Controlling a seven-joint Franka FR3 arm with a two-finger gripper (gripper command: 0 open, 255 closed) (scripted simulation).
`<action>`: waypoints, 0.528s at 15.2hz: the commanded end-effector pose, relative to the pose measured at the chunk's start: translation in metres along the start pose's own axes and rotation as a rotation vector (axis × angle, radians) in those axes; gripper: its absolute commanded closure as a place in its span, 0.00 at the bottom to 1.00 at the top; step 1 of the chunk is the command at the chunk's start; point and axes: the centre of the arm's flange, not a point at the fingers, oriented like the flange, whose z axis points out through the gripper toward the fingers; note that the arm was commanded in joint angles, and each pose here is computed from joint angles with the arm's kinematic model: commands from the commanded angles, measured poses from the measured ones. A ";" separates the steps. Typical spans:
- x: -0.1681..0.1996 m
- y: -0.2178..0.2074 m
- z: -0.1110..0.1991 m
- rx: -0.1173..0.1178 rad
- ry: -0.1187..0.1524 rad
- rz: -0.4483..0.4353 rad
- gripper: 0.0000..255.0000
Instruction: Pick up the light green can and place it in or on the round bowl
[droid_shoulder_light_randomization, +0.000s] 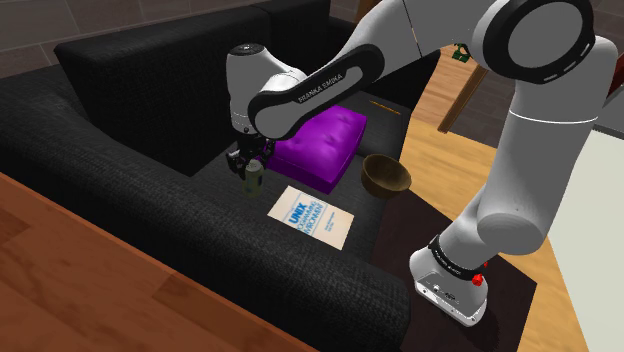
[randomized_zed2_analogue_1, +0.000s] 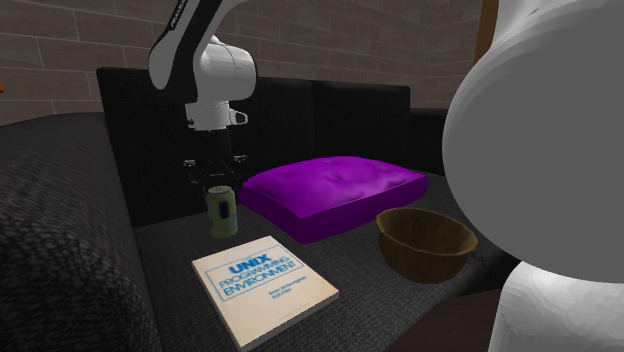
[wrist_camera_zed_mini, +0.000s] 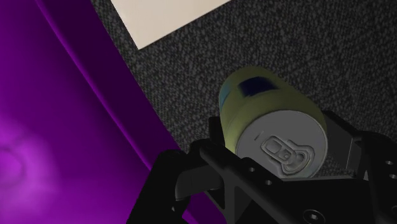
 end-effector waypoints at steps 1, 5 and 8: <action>0.000 0.000 0.000 0.000 0.000 0.000 1.00; 0.000 0.000 0.000 0.000 0.000 0.000 1.00; 0.000 0.000 -0.011 0.000 0.000 0.000 1.00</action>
